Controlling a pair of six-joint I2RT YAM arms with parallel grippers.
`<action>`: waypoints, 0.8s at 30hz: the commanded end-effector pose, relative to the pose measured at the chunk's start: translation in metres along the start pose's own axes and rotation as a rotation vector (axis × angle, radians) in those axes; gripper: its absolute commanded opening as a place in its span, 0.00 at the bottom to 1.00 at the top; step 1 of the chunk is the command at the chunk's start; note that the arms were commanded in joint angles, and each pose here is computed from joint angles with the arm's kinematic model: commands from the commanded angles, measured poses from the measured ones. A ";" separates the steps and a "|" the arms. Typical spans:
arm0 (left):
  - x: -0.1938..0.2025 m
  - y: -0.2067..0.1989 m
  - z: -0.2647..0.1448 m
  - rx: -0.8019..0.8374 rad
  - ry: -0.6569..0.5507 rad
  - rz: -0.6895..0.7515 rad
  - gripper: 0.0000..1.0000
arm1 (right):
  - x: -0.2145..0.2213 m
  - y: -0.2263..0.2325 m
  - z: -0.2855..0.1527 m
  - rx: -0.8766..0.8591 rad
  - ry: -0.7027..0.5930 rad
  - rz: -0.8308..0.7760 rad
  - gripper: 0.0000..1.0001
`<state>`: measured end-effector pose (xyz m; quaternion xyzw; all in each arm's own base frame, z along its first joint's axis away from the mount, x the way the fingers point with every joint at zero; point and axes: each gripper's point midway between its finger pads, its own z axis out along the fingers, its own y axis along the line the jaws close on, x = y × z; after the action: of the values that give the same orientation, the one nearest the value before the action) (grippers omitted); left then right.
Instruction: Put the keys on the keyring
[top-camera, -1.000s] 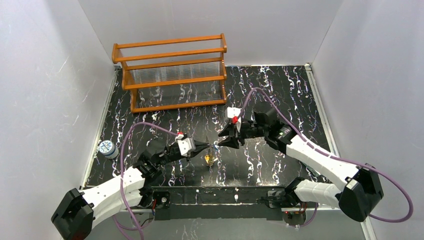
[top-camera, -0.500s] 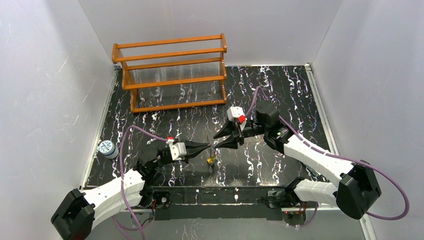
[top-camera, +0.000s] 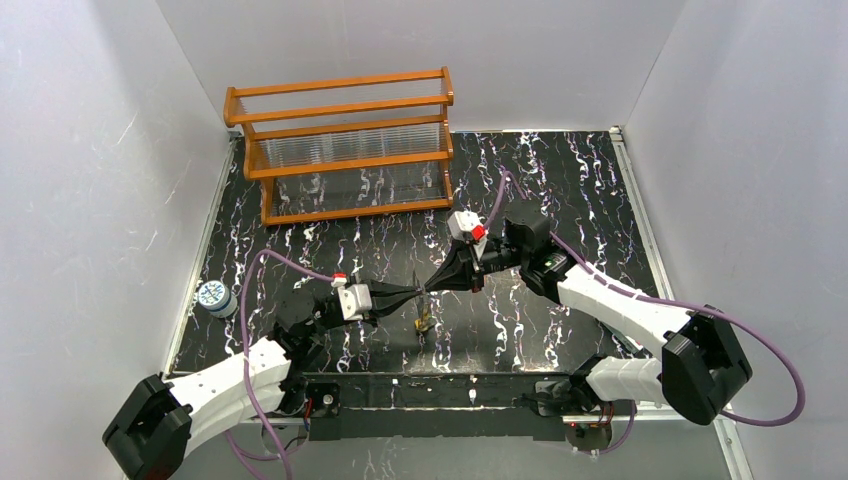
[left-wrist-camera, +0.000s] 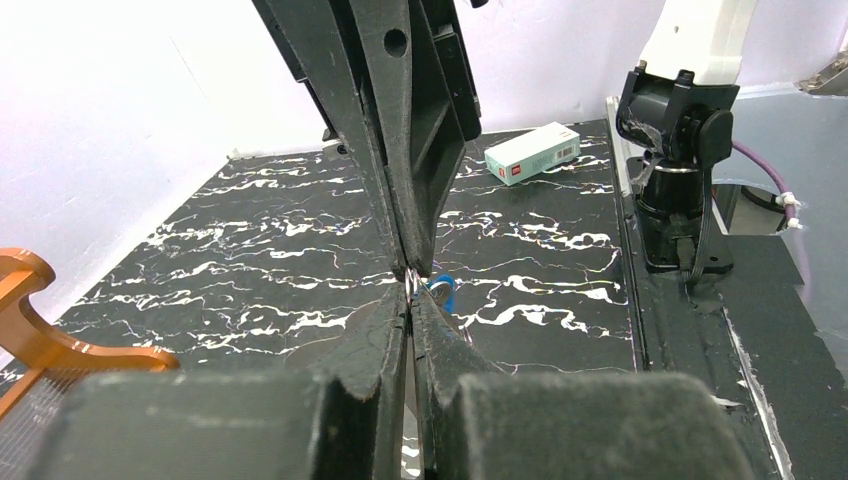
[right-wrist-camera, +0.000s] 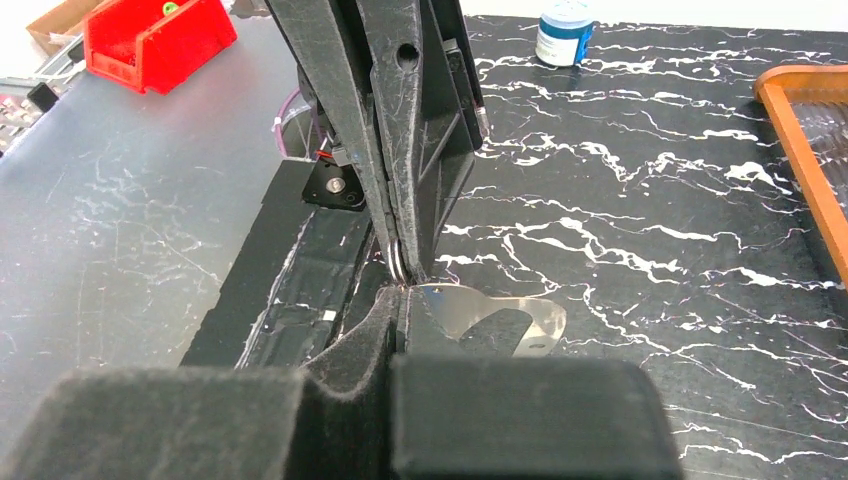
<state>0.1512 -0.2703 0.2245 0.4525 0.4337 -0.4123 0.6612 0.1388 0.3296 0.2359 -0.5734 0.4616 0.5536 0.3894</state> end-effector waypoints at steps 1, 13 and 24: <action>-0.022 0.000 0.002 0.005 -0.077 0.046 0.00 | 0.001 -0.002 0.000 0.002 0.000 -0.017 0.01; -0.028 0.000 0.002 0.006 -0.104 0.045 0.00 | 0.026 -0.011 0.003 0.045 0.053 0.028 0.01; -0.022 0.000 0.000 -0.001 -0.095 0.038 0.00 | 0.006 -0.013 -0.002 0.132 0.001 -0.047 0.52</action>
<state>0.1492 -0.2700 0.2299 0.4443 0.4254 -0.4209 0.6666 0.1473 0.3322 0.2102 -0.5632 0.5025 0.5299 0.3867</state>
